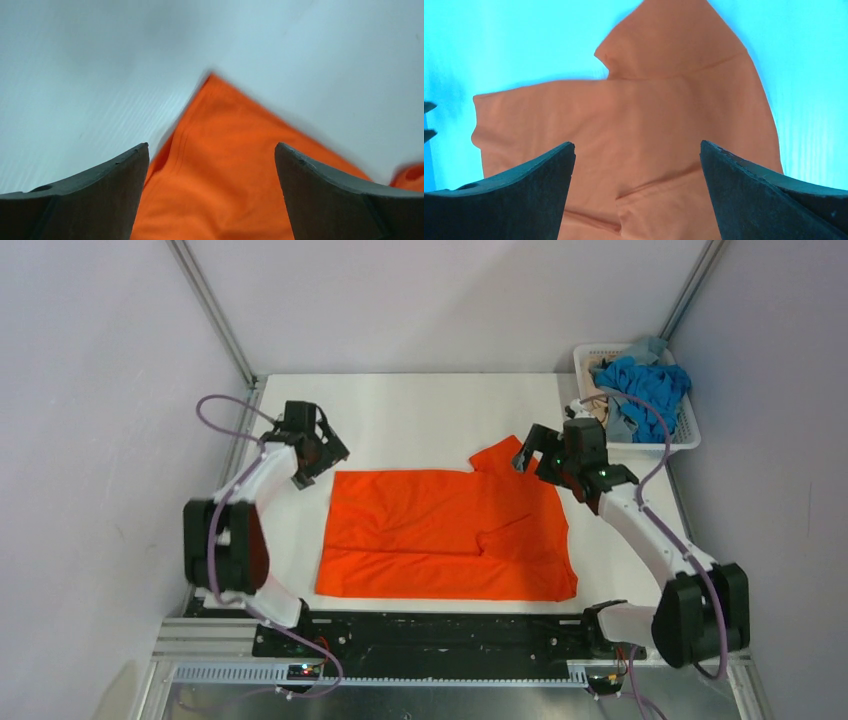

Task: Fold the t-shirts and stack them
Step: Grab the side of the flattened tshirt furthest away from the robot with both arms

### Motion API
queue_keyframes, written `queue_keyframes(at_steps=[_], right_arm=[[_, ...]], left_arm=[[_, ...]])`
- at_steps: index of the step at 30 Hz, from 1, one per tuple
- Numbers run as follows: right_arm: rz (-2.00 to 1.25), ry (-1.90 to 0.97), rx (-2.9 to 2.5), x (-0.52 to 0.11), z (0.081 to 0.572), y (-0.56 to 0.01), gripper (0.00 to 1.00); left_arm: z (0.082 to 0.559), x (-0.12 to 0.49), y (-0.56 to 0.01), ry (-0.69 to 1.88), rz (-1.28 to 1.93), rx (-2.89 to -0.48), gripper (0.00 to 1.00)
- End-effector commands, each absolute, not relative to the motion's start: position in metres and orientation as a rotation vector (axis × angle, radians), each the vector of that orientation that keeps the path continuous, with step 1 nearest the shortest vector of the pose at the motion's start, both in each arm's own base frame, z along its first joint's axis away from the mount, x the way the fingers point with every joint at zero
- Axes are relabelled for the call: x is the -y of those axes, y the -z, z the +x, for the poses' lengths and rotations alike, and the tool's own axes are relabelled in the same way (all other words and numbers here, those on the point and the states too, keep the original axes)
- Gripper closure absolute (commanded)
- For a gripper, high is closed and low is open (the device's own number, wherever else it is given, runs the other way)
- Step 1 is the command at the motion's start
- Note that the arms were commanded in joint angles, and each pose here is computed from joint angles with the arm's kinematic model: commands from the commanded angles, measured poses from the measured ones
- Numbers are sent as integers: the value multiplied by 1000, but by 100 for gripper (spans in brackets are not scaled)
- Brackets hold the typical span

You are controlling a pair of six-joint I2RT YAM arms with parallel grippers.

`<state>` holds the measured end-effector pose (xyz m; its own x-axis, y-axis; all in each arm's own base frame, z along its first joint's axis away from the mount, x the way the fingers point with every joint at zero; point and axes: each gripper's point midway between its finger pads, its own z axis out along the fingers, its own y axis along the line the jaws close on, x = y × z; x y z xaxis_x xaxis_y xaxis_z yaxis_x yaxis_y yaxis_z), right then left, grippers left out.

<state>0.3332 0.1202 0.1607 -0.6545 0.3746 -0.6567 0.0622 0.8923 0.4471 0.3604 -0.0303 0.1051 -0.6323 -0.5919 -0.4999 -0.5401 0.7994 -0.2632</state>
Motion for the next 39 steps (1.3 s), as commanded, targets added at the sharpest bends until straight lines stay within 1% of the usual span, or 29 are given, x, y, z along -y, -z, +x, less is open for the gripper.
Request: queue_keyframes(at_steps=[1,3,6,10,16,17,23,25,28,29,31,34,36,37,39], right_arm=[[199,-498,-2164,-128,372,-187,1],[196,-494,-2186,-128,376,-179,1],[200,-487,-2210,-126,377,-171,1],[202,-489,-2237,-126,377,-162,1],[218,-510,-2258,-129,379,-154,1],[219,-513,-2259,-129,379,-154,1],[221,-511,-2259,-127,376,-157,1],[218,-517,-2264,-128,375,-156,1],[205,-524,-2273,-130,377,-151,0],[202,-521,-2272,-130,379,-150,1],[188,-492,-2260,-128,386,-148,1],[138,-401,-2225,-123,403,-147,1],[86,-321,-2193,-123,422,-146,1],[77,-285,-2204,-123,436,-136,1],[78,-213,-2204,-123,457,-133,2]], left_arm=[[413,27,-86,197,-756,-2454,0],[425,31,-67,238,-769,-2503,0],[435,39,-42,284,-769,-2561,4],[437,48,-39,346,-759,-2565,9],[428,59,-32,411,-799,-2591,21],[426,61,-29,407,-808,-2595,25],[418,76,-19,397,-823,-2627,37],[417,74,-18,368,-834,-2620,46],[419,69,-19,331,-855,-2602,63],[420,68,-20,324,-858,-2596,67],[421,67,-21,315,-861,-2591,83],[421,65,-25,300,-861,-2582,90],[420,65,-28,291,-860,-2581,96],[419,65,-28,286,-857,-2582,99],[419,65,-31,270,-844,-2582,100]])
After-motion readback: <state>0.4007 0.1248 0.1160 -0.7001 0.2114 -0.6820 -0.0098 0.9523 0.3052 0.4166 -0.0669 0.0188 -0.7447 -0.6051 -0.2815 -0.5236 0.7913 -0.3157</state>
